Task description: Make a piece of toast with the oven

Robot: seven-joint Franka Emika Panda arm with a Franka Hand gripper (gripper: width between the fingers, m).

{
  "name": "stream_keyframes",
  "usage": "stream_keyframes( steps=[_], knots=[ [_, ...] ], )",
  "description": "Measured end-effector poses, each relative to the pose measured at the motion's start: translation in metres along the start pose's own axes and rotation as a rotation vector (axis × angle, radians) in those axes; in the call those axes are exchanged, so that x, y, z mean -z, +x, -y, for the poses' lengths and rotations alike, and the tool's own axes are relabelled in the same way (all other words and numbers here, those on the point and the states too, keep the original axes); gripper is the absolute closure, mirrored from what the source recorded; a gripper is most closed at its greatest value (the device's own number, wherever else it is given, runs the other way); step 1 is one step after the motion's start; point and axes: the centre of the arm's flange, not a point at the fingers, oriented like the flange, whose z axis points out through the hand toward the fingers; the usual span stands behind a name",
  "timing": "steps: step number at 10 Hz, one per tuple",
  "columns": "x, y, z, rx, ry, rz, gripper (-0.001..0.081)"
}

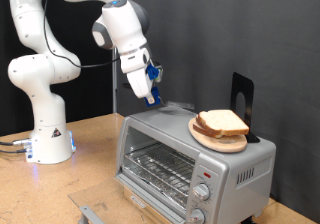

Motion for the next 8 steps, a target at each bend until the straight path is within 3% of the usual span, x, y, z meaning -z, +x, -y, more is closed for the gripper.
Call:
stream_keyframes(
  steps=[2,3,5,8],
  knots=[
    [0.020,0.002,0.001,0.004,0.012,0.025,0.0321],
    [0.018,0.001,0.001,0.003,0.010,0.024,0.0321],
    [0.021,0.005,-0.006,-0.007,0.029,-0.020,0.0321],
    [0.039,0.020,-0.049,-0.086,0.037,-0.098,0.0321]
  ],
)
